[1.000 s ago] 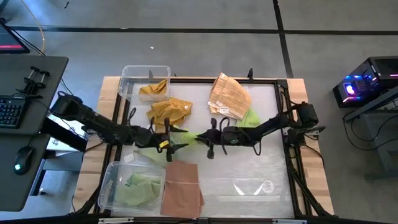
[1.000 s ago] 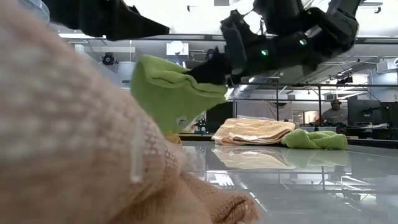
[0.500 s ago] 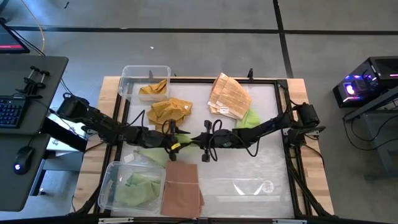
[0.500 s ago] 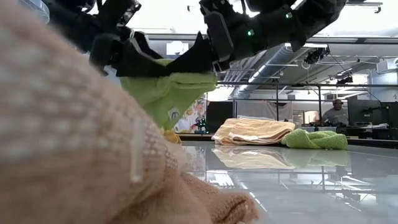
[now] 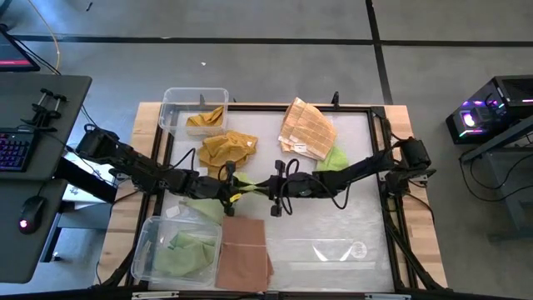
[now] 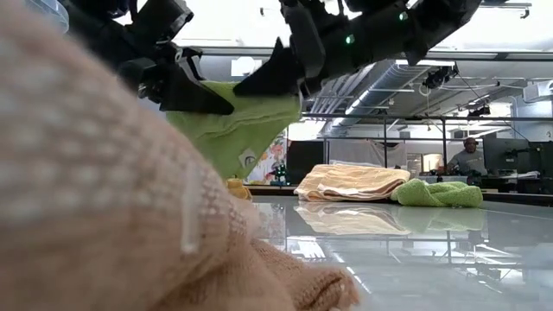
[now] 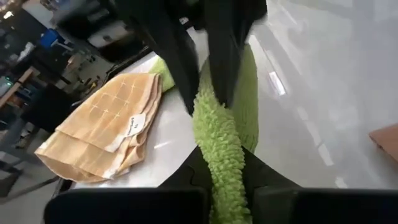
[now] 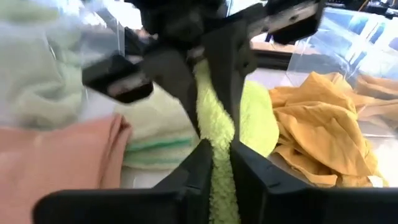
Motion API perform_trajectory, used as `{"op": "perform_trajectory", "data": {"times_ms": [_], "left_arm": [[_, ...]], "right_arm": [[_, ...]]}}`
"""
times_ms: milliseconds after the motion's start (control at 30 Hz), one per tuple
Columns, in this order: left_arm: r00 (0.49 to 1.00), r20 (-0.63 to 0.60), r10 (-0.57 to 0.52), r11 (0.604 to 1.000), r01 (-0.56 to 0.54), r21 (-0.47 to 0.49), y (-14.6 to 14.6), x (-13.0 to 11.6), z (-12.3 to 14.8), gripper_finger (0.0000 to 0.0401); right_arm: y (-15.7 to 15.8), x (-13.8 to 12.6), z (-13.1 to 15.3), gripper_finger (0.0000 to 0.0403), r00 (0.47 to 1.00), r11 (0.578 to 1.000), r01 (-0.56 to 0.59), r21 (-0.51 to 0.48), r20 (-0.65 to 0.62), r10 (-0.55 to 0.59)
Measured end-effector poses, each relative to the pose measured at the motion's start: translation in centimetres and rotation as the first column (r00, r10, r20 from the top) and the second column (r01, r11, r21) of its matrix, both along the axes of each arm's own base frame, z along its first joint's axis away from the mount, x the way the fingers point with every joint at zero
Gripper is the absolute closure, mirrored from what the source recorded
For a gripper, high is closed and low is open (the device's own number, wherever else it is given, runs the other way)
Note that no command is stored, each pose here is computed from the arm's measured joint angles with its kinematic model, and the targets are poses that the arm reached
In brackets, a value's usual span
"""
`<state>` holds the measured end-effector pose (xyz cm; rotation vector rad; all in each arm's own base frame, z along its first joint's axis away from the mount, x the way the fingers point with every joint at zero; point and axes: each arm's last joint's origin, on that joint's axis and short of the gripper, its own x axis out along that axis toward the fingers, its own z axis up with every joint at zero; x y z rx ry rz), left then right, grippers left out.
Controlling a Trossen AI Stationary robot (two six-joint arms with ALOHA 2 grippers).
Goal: Sort towels by color in basket
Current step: Put the left light green towel into the bottom transparent bin
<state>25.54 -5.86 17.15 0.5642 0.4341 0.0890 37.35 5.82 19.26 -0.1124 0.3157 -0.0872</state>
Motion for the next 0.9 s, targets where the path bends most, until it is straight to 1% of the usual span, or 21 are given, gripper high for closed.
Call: {"op": "perform_trajectory", "data": {"times_ms": [67, 167, 300, 367, 433, 500, 567, 633, 700, 800, 833, 900], "left_arm": [[1.0, 0.006, -0.007, 1.0, 0.007, 0.03, -0.4, -0.3, 0.3, 0.0385], [1.0, 0.014, -0.006, 0.997, 0.004, 0.083, -1.3, -0.8, 1.8, 0.0388], [1.0, 0.016, -0.006, 0.991, 0.004, 0.136, -2.9, -1.9, 5.5, 0.0397], [0.999, 0.015, -0.035, 0.991, 0.033, 0.128, -3.8, -2.6, 7.7, 0.0396], [0.997, 0.006, -0.073, 0.993, 0.072, 0.098, -4.7, -3.6, 10.1, 0.0395], [0.995, -0.032, -0.096, 0.994, 0.097, 0.041, -5.7, -4.7, 12.6, 0.0395], [0.986, -0.115, -0.125, 0.992, 0.122, -0.036, -6.7, -6.1, 14.8, 0.0395], [0.971, -0.18, -0.155, 0.98, 0.128, -0.153, -8.0, -7.3, 17.0, 0.0395], [0.951, -0.239, -0.195, 0.949, 0.122, -0.291, -9.3, -8.4, 18.7, 0.0395], [0.912, -0.293, -0.288, 0.87, 0.122, -0.478, -12.1, -9.9, 20.4, 0.0394], [0.894, -0.311, -0.323, 0.846, 0.126, -0.519, -13.1, -10.4, 20.6, 0.0394], [0.864, -0.348, -0.364, 0.816, 0.116, -0.567, -14.9, -11.4, 20.4, 0.0394]], "right_arm": [[0.0, -0.6, 1.4, 0.0323, 1.0, 1.0, 0.012, 0.012, 0.009, -0.012], [0.1, -2.0, 3.9, 0.0301, 0.999, 0.999, 0.031, 0.017, 0.021, -0.031], [0.9, -4.2, 7.1, 0.0296, 0.996, 0.998, 0.064, -0.024, 0.068, -0.062], [1.4, -4.9, 8.0, 0.0296, 0.995, 0.996, 0.07, -0.051, 0.08, -0.066], [2.0, -5.3, 8.3, 0.0295, 0.994, 0.995, 0.071, -0.071, 0.084, -0.065], [2.4, -5.4, 8.2, 0.0295, 0.995, 0.995, 0.067, -0.078, 0.081, -0.061], [2.8, -5.2, 7.7, 0.0295, 0.996, 0.995, 0.059, -0.078, 0.066, -0.054], [3.1, -4.9, 7.0, 0.0295, 0.998, 0.995, 0.053, -0.081, 0.042, -0.049], [3.2, -4.6, 6.2, 0.0295, 0.999, 0.995, 0.051, -0.085, 0.024, -0.049], [3.4, -4.1, 5.6, 0.0295, 0.998, 0.995, 0.053, -0.079, 0.031, -0.051], [3.4, -3.9, 5.4, 0.0295, 0.998, 0.995, 0.056, -0.078, 0.038, -0.053], [3.4, -3.5, 5.2, 0.0295, 0.997, 0.995, 0.053, -0.087, 0.053, -0.048]]}}
